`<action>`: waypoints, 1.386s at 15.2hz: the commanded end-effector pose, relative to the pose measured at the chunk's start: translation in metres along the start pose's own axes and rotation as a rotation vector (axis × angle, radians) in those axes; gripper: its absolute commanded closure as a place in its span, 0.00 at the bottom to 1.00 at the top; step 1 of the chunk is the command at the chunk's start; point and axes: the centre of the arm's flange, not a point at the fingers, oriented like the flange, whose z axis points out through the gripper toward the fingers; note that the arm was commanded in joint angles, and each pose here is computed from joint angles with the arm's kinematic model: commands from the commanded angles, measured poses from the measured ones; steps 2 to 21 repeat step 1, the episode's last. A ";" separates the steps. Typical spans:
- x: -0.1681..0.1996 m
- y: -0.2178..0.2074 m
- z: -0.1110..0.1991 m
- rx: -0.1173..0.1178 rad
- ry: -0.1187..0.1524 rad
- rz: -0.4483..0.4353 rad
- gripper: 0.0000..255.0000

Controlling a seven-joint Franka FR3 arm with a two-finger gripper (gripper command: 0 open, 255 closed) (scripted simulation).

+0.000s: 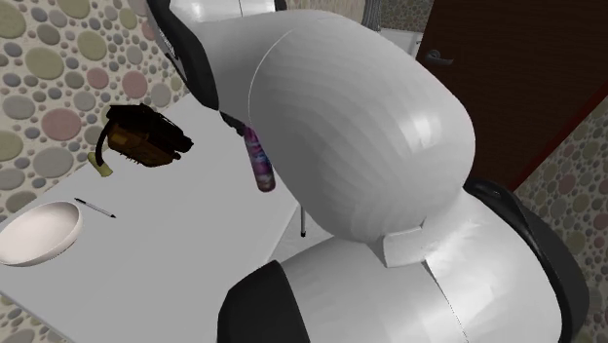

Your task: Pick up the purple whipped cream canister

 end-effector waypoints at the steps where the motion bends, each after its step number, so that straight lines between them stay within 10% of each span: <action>1: 0.000 0.000 -0.003 0.000 0.000 0.000 1.00; 21: 0.000 0.000 -0.003 0.000 0.000 0.000 1.00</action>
